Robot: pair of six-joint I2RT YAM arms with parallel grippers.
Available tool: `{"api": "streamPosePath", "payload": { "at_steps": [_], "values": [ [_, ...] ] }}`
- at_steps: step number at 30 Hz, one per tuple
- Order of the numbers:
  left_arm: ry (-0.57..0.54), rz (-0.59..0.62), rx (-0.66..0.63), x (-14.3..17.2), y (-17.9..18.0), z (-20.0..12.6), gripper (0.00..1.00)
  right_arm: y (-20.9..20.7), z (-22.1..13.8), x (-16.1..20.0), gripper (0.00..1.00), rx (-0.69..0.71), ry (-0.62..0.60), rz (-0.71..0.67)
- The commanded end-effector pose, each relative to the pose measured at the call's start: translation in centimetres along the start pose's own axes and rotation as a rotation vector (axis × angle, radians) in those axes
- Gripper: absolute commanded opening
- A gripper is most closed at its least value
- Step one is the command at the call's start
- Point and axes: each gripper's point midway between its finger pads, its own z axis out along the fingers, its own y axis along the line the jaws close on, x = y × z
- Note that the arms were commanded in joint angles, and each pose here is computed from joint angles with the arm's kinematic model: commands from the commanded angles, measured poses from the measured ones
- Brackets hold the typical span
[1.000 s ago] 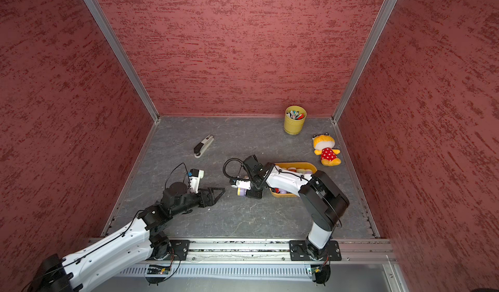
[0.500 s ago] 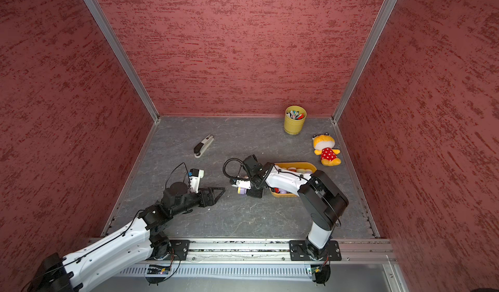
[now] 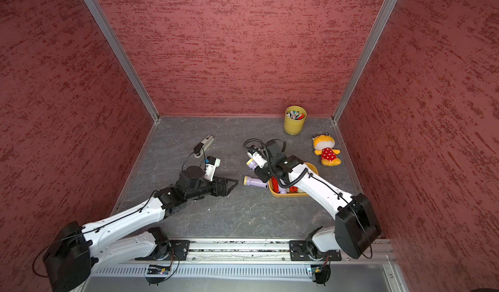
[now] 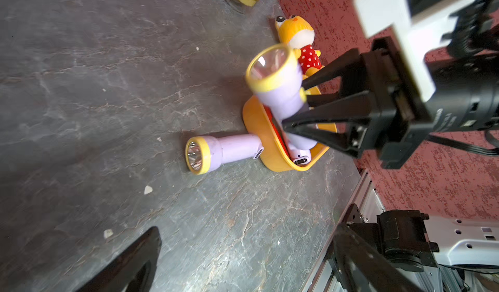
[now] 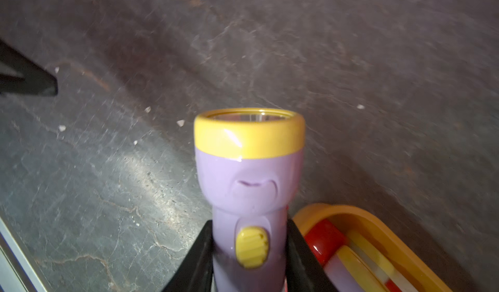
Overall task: Put the flashlights into the storage boxes
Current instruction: Pick up the flashlight from the center of the board, then place the flashlight at the storage box.
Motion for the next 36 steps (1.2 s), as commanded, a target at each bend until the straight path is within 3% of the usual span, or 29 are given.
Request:
{"api": "streamPosePath", "payload": {
  "at_steps": [1, 6, 12, 36],
  "values": [
    [0.019, 0.059, 0.061, -0.6, -1.7, 1.5, 1.00, -4.1, -2.7, 1.5, 0.30, 0.134, -0.018, 0.300],
    [0.056, 0.062, 0.112, -0.5, -2.9, 3.5, 1.00, -7.6, -4.6, 4.6, 0.31, 0.251, -0.038, 0.509],
    [0.091, 0.066, 0.142, -0.3, -3.6, 4.9, 1.00, -9.1, -3.4, 7.9, 0.32, 0.276, 0.043, 0.635],
    [0.102, 0.052, 0.119, 0.6, -2.8, 4.6, 1.00, -8.8, -0.3, 12.0, 0.37, 0.235, 0.244, 0.759]
  ]
}}
